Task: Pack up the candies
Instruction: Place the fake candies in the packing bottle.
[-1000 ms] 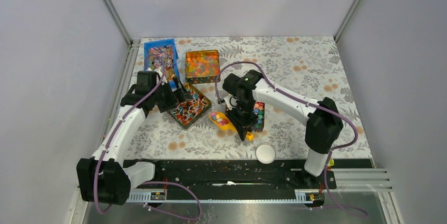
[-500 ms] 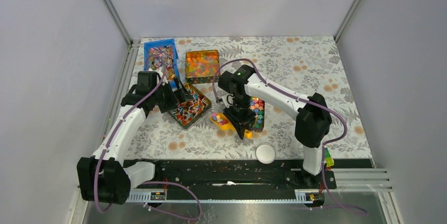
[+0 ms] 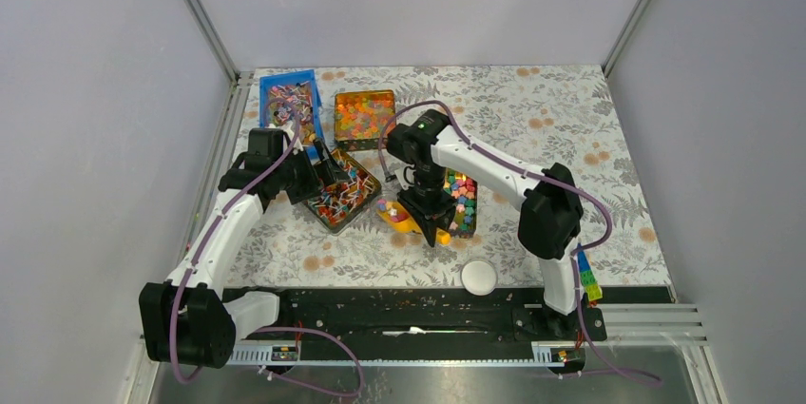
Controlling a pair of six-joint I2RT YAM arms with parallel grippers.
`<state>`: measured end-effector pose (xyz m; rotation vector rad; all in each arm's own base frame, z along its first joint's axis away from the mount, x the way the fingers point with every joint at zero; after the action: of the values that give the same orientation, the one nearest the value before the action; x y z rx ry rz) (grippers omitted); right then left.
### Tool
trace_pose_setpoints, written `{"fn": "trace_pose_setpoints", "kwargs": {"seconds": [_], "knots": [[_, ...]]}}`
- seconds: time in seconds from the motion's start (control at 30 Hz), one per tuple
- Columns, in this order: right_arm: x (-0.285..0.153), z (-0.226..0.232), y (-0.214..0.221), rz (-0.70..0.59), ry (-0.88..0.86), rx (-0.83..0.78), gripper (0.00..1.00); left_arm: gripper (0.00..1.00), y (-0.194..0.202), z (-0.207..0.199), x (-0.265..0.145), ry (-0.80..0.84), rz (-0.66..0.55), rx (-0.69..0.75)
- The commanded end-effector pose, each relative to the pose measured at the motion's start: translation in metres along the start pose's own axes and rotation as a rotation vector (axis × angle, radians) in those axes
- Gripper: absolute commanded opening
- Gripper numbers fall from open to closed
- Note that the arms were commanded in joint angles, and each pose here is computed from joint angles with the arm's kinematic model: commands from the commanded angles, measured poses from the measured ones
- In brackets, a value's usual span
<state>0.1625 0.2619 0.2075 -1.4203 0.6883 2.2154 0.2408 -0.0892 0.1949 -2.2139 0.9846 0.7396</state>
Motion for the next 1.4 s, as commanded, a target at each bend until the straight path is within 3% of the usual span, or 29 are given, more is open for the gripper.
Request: {"fn": "trace_pose_setpoints", "kwargs": {"seconds": [0.0,0.87,1.07,1.37], "knots": [[-0.011,0.008,0.015,0.08,0.0,0.035,0.0,0.99,-0.003,-0.004,0.003,0.043,-0.007,0.012],[-0.012,0.011,0.028,0.104,-0.018,0.048,0.0,0.99,-0.002,-0.002,0.004,0.043,0.003,0.015],[-0.023,0.012,0.025,-0.042,0.007,0.004,0.0,0.98,0.002,-0.011,0.009,0.129,0.044,0.019],[-0.042,-0.008,0.034,-0.234,-0.013,0.064,0.0,0.95,0.019,-0.039,0.033,0.18,0.146,0.07]]}}
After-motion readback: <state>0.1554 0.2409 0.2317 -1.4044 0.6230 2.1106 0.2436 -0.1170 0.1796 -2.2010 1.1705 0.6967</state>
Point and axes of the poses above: each gripper's point midway between its finger pads, its own x axis out along the fingers, its own z axis along the line the jaws close on, y = z × x, the point moved 6 cm from there along -x, back along the fingers, and after that the axes turned 12 degrees about -x, right-handed, at the moved point
